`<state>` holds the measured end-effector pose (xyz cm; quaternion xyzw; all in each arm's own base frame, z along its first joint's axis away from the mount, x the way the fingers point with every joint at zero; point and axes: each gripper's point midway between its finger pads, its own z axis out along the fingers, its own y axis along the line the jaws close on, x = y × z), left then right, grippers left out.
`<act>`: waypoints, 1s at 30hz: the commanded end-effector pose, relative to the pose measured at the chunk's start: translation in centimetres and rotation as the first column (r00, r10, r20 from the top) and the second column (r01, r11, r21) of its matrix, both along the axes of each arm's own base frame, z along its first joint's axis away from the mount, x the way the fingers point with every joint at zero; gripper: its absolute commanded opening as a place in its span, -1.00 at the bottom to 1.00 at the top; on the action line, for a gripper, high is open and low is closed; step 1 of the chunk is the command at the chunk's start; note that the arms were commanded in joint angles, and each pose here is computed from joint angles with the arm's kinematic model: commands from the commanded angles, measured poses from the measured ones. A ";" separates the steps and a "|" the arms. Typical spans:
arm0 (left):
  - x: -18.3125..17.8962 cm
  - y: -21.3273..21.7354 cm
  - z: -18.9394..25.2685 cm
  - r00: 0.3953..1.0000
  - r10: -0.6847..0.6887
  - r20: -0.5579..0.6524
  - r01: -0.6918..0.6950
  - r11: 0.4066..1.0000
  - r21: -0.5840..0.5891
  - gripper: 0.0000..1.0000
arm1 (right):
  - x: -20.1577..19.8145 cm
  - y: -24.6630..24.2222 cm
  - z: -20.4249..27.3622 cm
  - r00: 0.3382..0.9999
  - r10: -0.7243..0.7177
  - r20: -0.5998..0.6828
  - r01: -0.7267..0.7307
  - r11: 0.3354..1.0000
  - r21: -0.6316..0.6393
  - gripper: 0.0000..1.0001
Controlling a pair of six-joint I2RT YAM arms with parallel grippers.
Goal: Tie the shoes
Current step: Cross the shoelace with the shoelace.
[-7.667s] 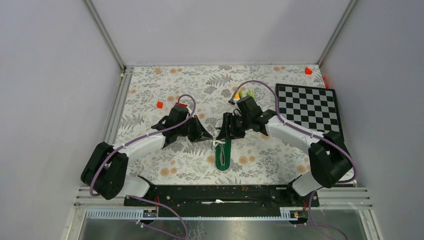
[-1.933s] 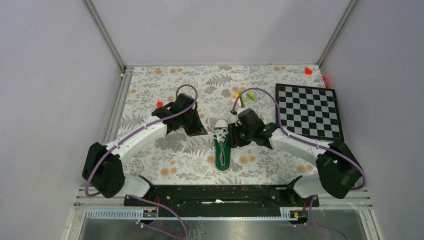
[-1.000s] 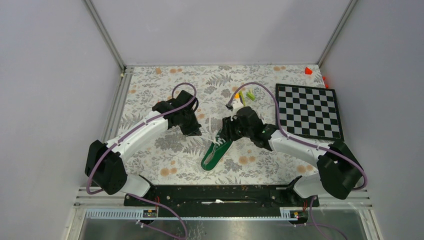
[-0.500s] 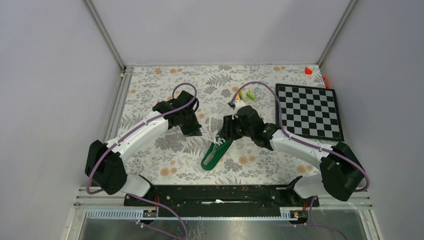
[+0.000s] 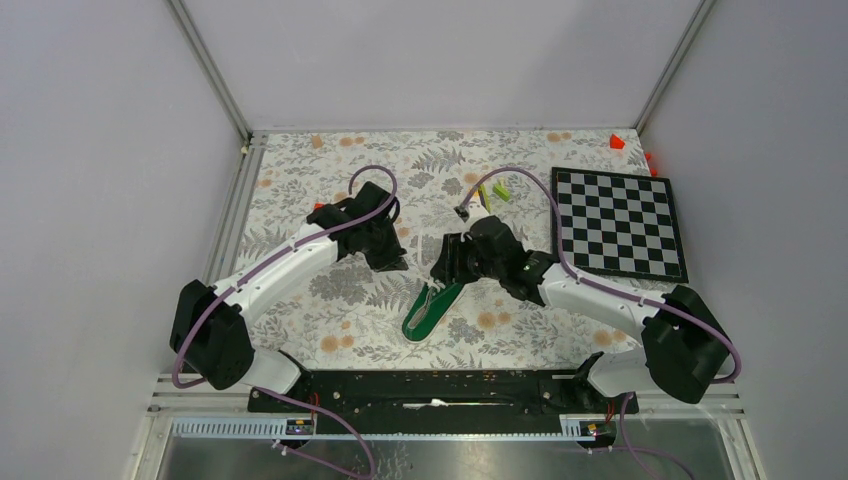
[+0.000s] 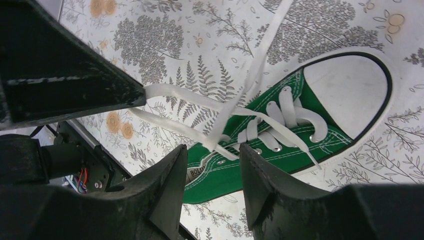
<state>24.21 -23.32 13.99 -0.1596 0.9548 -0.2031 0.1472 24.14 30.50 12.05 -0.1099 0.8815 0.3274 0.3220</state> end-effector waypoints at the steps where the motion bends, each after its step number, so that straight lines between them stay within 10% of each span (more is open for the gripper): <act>1: 0.3 -0.3 0.9 0.998 -0.016 0.056 0.018 0.999 -0.031 -1.00 | 0.0 1.4 2.7 0.989 0.073 0.129 -0.078 0.996 0.036 -0.01; 12: 0.2 -0.7 1.0 0.998 -0.023 0.053 0.026 0.998 -0.048 -1.00 | -1.1 3.9 4.3 0.948 0.229 0.220 -0.233 0.972 -0.008 -0.04; 30: 0.2 -0.4 1.9 0.996 -0.018 0.090 0.023 0.998 -0.057 -1.00 | 0.3 -2.0 -0.4 0.993 0.057 0.105 -0.032 0.972 -0.231 -0.18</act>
